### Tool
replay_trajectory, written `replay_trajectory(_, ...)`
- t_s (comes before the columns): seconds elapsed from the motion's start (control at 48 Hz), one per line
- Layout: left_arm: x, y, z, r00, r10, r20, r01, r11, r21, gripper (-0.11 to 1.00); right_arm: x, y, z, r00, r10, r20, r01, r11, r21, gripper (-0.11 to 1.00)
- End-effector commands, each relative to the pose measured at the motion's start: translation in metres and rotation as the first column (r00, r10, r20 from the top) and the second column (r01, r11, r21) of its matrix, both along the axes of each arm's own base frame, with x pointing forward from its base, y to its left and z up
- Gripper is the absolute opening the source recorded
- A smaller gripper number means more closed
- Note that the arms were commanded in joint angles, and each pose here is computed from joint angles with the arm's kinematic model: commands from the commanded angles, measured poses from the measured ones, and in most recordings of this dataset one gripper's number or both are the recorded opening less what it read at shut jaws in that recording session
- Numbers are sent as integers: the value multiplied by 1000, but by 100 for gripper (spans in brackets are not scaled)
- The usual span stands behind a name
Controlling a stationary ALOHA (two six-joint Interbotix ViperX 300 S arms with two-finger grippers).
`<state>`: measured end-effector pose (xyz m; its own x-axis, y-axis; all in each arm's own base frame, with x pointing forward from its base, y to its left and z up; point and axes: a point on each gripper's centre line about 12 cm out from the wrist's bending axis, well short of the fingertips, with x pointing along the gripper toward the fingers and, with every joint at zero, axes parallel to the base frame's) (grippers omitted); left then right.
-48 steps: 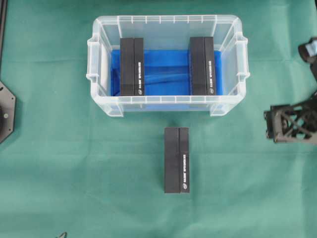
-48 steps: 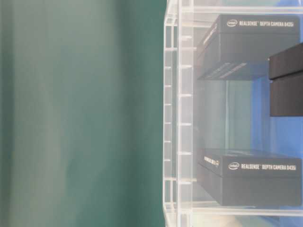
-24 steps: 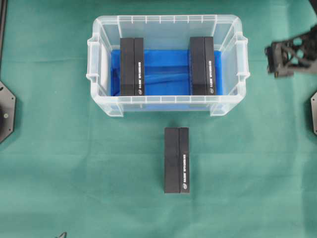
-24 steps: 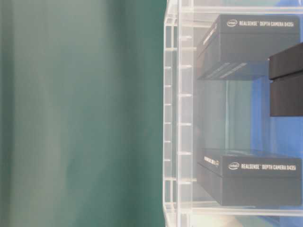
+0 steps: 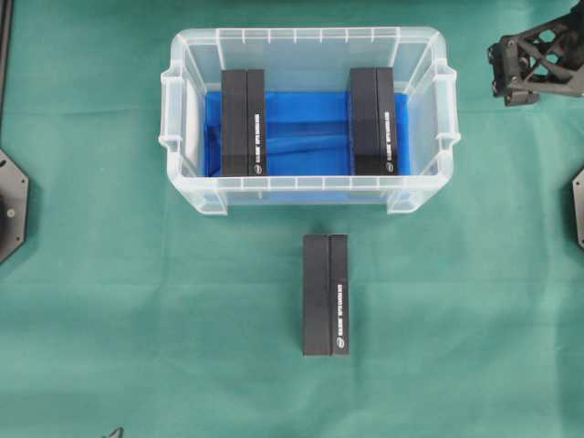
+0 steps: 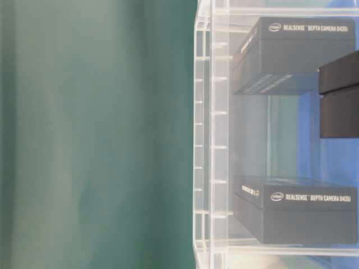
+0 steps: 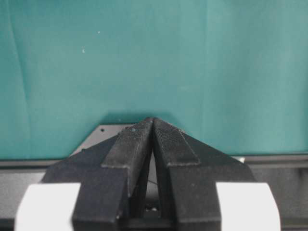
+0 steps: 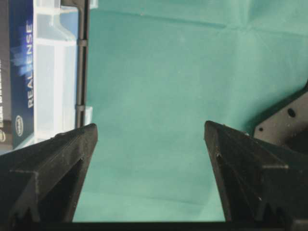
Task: Take the box out of the case with the right arm.
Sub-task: 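Withdraw the open right gripper to the right side, then move the right gripper over the left black box in the bin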
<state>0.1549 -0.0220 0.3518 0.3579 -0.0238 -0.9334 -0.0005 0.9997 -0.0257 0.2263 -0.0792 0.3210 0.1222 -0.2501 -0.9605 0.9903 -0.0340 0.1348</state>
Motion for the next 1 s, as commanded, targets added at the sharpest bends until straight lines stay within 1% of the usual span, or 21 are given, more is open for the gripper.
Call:
replay_trajectory(0.0,1,0,4,1000,0,14,0,1000,-2,0,0,-1,4,1000,0,18,1,1000,-3,88)
replay_trajectory(0.75,1,0,3,1000,0,11,0,1000,-1,0,1,0,5,1000,0,23,0,1000,0,88)
replay_trajectory(0.854,2,0,3,1000,0,11,0,1000,-1,0,6,1,5,999,5,44,-5,1000,16,88)
replay_trajectory(0.979,2,0,3,1000,0,8,0,1000,-1,0,20,1,3,997,14,75,-16,999,35,88)
